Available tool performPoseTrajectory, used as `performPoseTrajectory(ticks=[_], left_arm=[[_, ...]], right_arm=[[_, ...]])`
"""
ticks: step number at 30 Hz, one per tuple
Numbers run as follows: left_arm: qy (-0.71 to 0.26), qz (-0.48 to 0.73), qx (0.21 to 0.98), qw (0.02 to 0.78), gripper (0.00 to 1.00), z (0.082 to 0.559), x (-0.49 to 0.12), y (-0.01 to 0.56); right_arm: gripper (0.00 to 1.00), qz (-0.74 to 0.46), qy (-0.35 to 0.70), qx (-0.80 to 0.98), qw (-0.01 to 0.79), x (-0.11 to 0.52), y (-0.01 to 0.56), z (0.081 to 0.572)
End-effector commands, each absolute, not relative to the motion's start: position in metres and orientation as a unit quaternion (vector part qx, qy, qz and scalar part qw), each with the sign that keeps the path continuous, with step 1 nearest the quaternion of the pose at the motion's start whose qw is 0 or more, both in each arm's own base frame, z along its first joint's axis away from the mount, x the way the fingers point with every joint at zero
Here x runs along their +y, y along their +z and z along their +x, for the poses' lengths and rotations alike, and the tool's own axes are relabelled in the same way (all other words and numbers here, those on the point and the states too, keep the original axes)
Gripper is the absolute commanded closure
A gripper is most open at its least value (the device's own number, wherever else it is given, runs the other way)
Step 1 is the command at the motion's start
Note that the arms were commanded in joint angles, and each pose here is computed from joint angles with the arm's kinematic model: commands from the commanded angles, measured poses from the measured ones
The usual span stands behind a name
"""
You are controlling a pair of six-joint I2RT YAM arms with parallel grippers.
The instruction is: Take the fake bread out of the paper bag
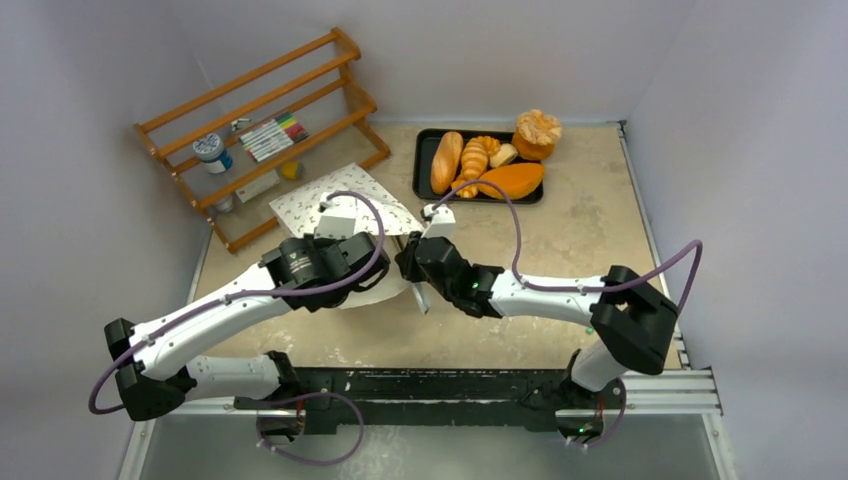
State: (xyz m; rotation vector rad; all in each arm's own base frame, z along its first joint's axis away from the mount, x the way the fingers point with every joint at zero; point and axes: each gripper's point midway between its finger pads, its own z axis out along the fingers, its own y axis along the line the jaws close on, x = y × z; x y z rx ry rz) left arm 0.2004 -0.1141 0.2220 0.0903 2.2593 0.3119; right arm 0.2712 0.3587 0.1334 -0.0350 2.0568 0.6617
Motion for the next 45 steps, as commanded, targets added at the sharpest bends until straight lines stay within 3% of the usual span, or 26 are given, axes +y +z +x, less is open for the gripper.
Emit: performPoseTrajectory(ticks=[1, 14, 22, 32, 45], left_arm=[[0.146, -0.029, 0.878, 0.454, 1.00, 0.198, -0.087, 0.236], [0.171, -0.056, 0.875, 0.448, 1.00, 0.195, -0.079, 0.218], [0.136, -0.069, 0.889, 0.431, 1.00, 0.190, -0.089, 0.196], [0.028, -0.097, 0.903, 0.418, 0.97, 0.176, -0.115, 0.188], [0.030, -0.095, 0.890, 0.444, 1.00, 0.187, -0.120, 0.199]], right_arm=[[1.00, -0.020, 0.293, 0.820, 0.491, 0.372, 0.165, 0.259], [1.00, -0.138, 0.310, 0.815, 0.470, 0.422, 0.178, 0.206], [1.00, -0.173, 0.320, 0.833, 0.417, 0.438, 0.150, 0.190], [1.00, -0.158, 0.302, 0.843, 0.415, 0.427, 0.140, 0.193], [0.98, -0.167, 0.344, 0.838, 0.388, 0.454, 0.140, 0.199]])
